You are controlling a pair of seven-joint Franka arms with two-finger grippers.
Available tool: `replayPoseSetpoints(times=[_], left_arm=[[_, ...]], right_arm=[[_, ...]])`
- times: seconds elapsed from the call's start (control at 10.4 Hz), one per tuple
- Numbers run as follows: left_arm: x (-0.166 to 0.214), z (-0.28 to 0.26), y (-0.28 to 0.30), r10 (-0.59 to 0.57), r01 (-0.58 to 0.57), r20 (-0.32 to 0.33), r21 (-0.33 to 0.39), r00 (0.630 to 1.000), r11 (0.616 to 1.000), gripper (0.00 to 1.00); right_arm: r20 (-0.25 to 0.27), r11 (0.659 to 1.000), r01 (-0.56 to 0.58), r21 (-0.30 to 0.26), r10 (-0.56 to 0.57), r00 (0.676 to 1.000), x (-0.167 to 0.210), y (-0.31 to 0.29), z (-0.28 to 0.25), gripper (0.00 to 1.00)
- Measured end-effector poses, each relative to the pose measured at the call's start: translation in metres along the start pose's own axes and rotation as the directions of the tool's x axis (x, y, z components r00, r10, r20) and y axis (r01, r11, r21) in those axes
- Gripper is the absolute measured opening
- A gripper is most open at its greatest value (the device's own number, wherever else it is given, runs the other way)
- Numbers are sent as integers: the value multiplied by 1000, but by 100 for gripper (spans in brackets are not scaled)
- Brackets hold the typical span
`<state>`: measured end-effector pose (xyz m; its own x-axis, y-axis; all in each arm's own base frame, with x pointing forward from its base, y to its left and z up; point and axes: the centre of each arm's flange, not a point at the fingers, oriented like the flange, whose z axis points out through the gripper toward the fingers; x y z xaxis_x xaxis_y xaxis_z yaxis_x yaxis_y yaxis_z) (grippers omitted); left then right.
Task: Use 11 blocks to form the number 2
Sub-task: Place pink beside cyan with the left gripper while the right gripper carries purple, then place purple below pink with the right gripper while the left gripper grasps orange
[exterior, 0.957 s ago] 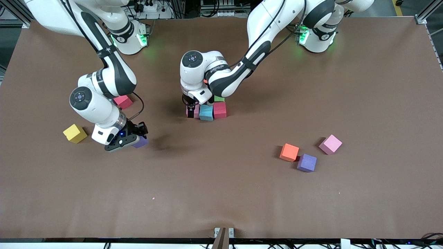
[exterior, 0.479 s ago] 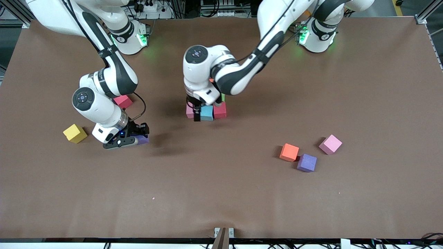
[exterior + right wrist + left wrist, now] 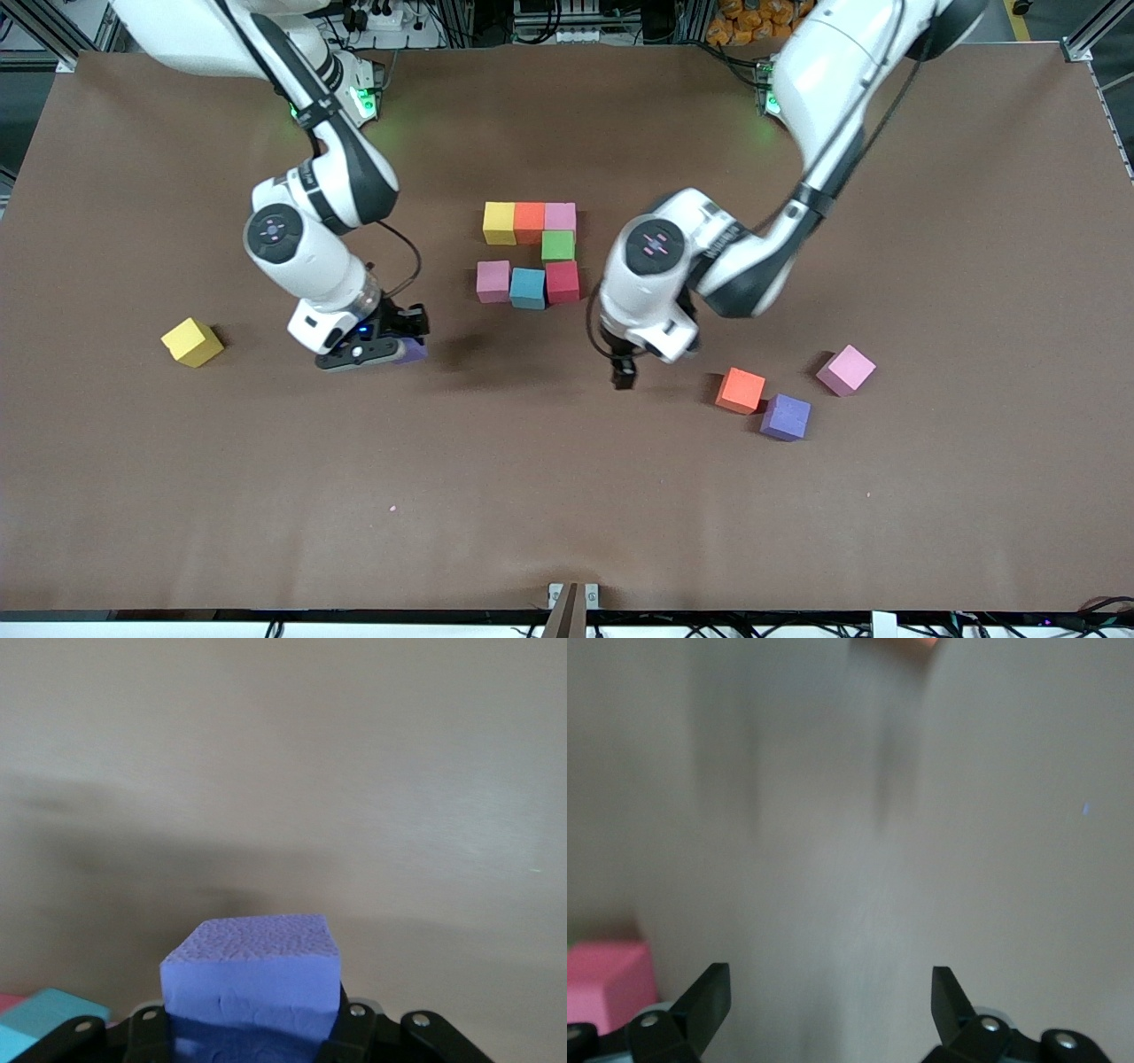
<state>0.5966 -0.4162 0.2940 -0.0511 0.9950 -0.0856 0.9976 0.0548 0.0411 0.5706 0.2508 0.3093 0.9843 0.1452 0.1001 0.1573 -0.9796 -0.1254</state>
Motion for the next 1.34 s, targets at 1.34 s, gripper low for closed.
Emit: replayPoseSetpoints(times=[1.34], left_arm=[[201,18,47,469,-469,17,85,883,879,100]], right_arm=[[84,989,-104,-104,113,990,-39,-118,110,56]])
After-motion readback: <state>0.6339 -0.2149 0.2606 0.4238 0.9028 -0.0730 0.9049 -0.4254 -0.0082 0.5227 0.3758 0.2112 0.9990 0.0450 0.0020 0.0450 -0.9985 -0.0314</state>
